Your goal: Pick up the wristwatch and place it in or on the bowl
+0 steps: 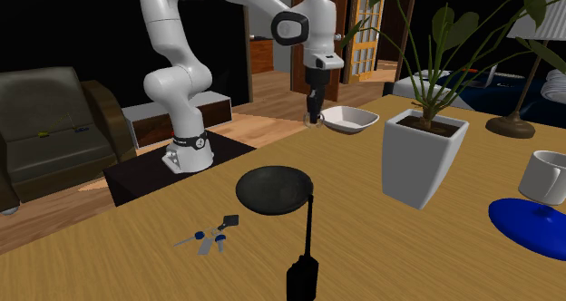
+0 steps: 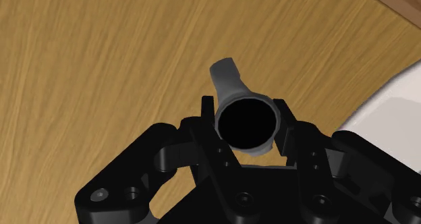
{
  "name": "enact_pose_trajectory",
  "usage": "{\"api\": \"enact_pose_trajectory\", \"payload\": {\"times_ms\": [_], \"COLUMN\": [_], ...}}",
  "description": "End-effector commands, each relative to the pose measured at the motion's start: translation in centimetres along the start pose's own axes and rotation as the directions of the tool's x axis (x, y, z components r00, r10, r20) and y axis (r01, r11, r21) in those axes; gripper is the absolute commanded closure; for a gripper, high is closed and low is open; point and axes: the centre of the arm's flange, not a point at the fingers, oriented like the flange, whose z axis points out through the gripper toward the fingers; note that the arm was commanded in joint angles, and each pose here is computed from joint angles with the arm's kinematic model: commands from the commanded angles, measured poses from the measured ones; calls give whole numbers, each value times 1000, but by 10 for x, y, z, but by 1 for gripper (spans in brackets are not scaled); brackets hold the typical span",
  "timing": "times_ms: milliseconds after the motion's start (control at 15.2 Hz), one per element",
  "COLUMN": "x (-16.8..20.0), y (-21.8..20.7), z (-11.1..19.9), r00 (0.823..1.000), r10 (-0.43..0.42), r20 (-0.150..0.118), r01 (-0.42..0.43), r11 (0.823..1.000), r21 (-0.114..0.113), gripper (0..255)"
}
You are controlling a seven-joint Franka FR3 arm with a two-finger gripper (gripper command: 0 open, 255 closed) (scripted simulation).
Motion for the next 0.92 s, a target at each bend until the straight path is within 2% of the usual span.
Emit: {"api": "enact_pose_trajectory", "payload": {"times_ms": [0, 528, 858], "x": [-1, -1, -2], "y": [1, 0, 66], "z": [-10, -51, -54], "r00": [1000, 1000, 1000], "r10": [0, 0, 0], "r20": [0, 0, 0], "r01": [0, 0, 0], "r11": [1000, 1000, 1000], "r21": [0, 0, 0], "gripper": [255, 255, 255]}}
